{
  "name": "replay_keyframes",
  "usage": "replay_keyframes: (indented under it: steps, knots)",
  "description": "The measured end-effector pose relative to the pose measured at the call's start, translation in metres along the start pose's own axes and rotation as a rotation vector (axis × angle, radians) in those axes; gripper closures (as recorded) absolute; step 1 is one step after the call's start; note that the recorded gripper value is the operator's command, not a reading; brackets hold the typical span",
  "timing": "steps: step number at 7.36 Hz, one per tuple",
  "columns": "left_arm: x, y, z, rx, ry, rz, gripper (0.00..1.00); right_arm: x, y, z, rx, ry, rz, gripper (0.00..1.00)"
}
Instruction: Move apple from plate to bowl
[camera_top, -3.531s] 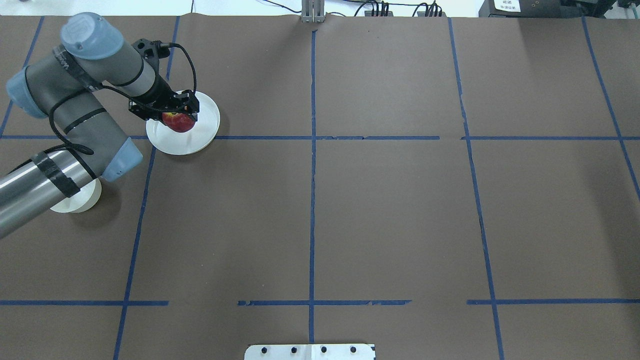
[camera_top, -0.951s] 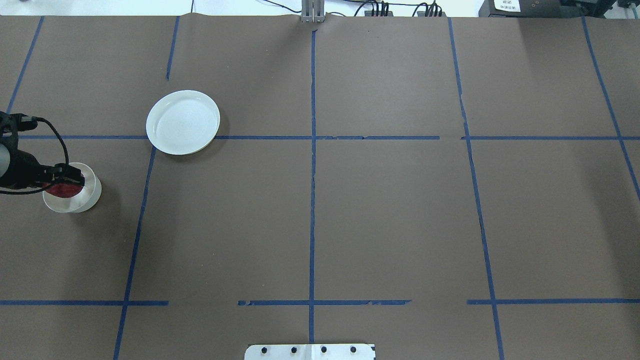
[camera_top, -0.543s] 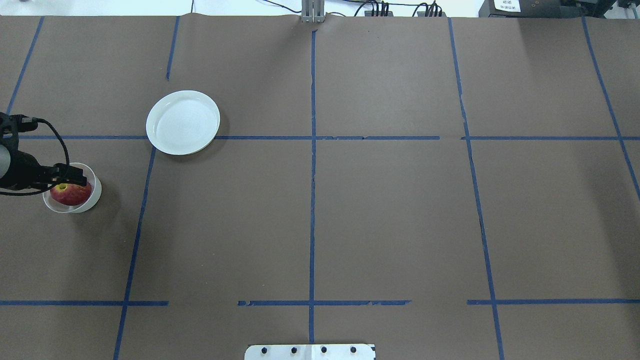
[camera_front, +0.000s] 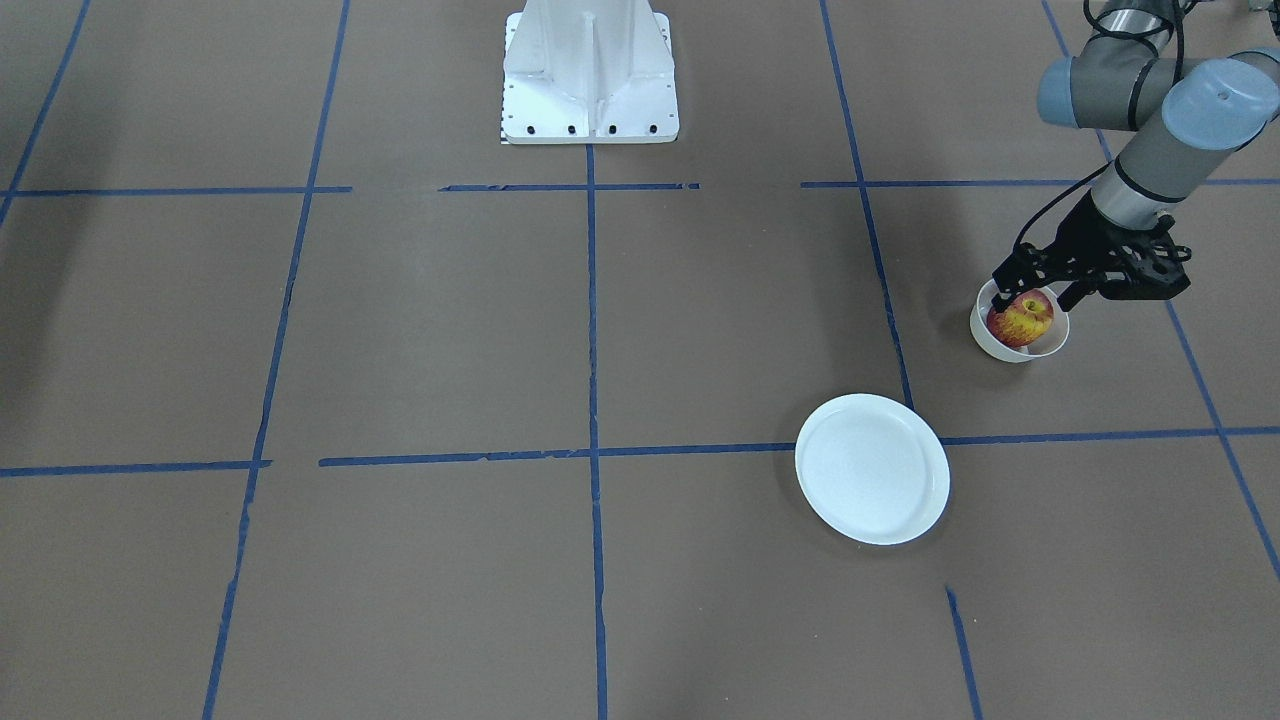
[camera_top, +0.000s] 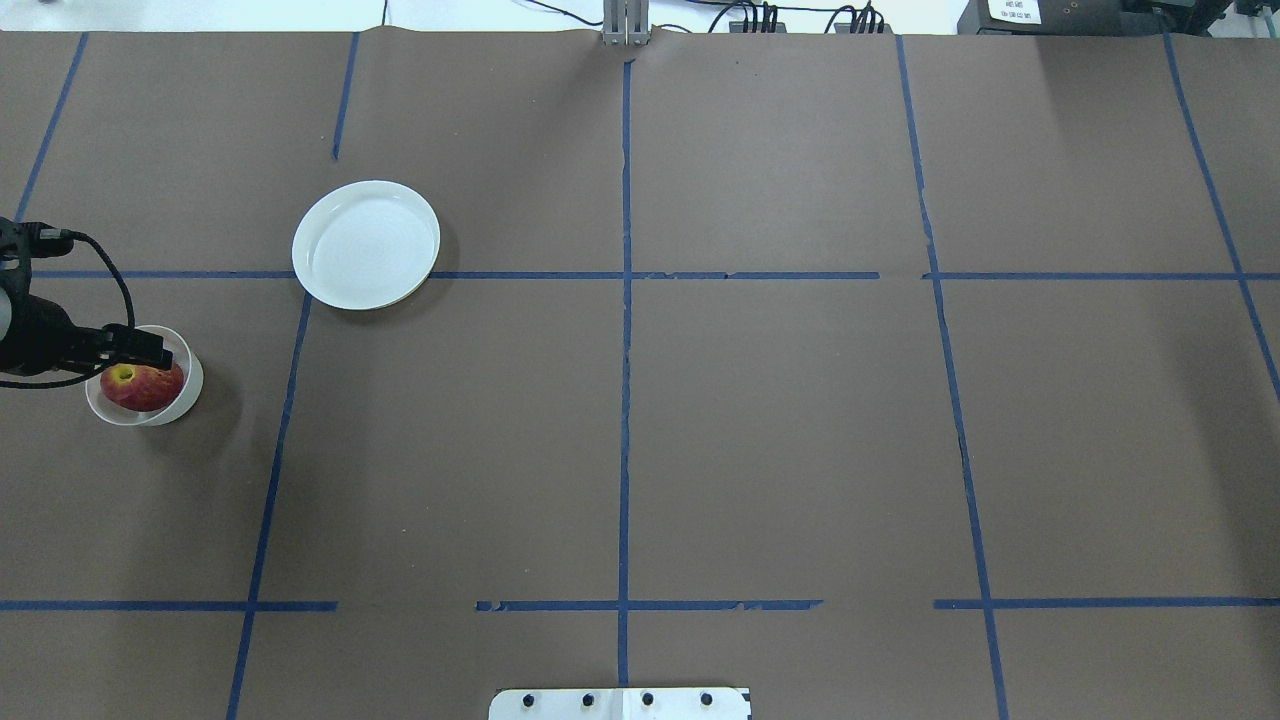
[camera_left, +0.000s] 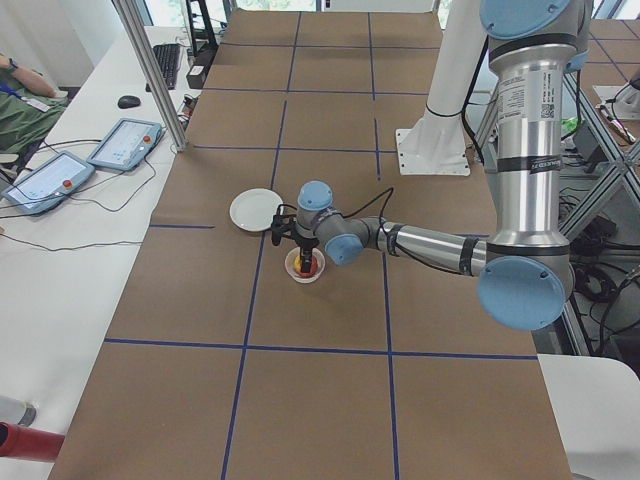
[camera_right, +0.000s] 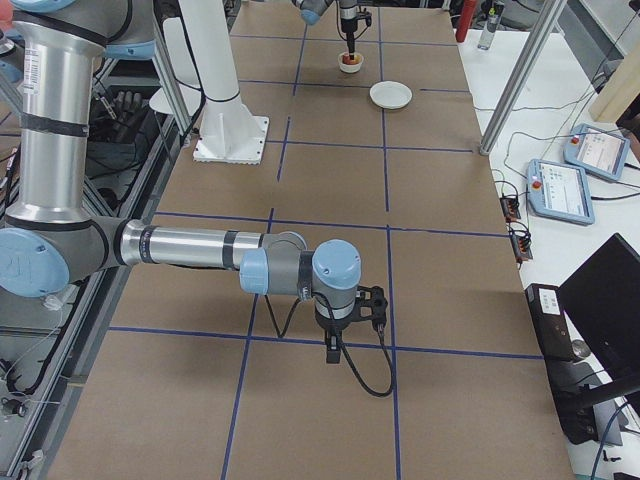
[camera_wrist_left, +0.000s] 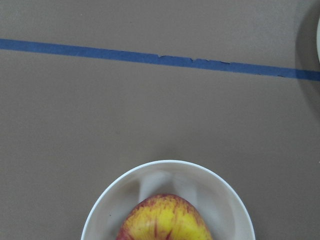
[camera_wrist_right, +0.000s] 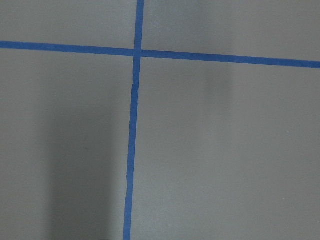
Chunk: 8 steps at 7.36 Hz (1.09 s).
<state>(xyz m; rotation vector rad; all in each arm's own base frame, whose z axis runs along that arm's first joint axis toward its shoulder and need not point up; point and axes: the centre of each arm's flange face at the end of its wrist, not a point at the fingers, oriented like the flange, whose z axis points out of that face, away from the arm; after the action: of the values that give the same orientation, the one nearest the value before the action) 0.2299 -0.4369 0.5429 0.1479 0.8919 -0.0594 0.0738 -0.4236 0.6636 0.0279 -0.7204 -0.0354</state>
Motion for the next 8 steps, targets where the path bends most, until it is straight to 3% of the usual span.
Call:
replay_keyframes:
  steps: [2, 5, 7, 8]
  knots:
    - [-0.035, -0.010, -0.032, -0.006, -0.010, 0.131, 0.01, 0.000, 0.000, 0.000, 0.000, 0.000, 0.000, 0.00]
    - [-0.128, -0.056, -0.113, -0.038, -0.162, 0.281, 0.00, 0.000, 0.000, 0.000, 0.000, 0.000, 0.000, 0.00]
    - [-0.201, -0.068, -0.182, -0.066, -0.224, 0.226, 0.00, 0.000, 0.000, 0.000, 0.000, 0.000, 0.000, 0.00]
    - [-0.232, -0.063, -0.212, -0.066, -0.209, 0.140, 0.00, 0.000, 0.000, 0.000, 0.000, 0.000, 0.000, 0.00]
